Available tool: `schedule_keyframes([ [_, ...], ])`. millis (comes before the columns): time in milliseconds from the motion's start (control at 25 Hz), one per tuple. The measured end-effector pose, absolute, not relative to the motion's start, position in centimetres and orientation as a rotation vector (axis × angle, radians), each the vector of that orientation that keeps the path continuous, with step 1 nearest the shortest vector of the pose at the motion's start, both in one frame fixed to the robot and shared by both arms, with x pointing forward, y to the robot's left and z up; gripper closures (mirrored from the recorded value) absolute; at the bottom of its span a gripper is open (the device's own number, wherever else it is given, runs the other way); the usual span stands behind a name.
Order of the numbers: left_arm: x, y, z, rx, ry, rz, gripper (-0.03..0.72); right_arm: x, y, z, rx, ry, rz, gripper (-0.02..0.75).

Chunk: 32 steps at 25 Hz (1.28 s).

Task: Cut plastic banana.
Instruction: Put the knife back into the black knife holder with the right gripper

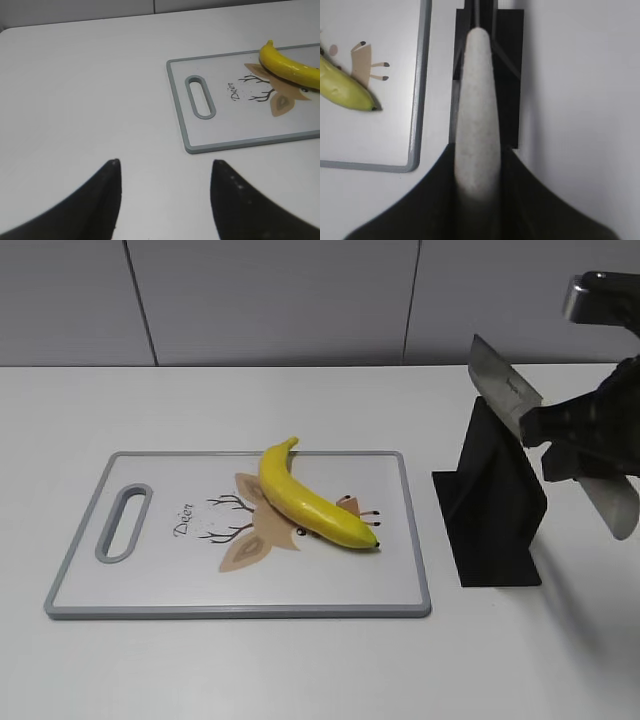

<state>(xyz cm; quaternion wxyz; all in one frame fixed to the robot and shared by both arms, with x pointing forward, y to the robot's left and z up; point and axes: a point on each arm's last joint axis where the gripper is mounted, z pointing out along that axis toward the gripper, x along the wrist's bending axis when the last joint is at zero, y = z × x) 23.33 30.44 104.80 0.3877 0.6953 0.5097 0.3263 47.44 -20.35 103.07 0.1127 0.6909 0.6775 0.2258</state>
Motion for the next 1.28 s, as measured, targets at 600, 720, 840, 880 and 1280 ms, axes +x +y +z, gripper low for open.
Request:
schedule_keyframes([
  [600,23.34,30.45,104.82,1.768,1.295,0.833,0.133,47.97,-20.75,102.87,2.025,1.917,0.638,0.561],
  [720,23.34,30.45,104.82,1.768,1.295,0.833,0.133,47.76,-20.72,103.24,2.025,1.917,0.667,0.561],
  [840,23.34,30.45,104.82,1.768,1.295,0.833,0.133,47.53,-20.60,103.60,2.014,1.935,0.699,0.561],
  [880,23.34,30.45,104.82,1.768,1.295,0.833,0.133,47.50,-20.55,103.61,2.012,1.942,0.703,0.561],
  [1280,23.34,30.45,104.82,1.768,1.295,0.833,0.136,47.88,-20.34,102.97,2.012,1.963,0.683,0.561],
])
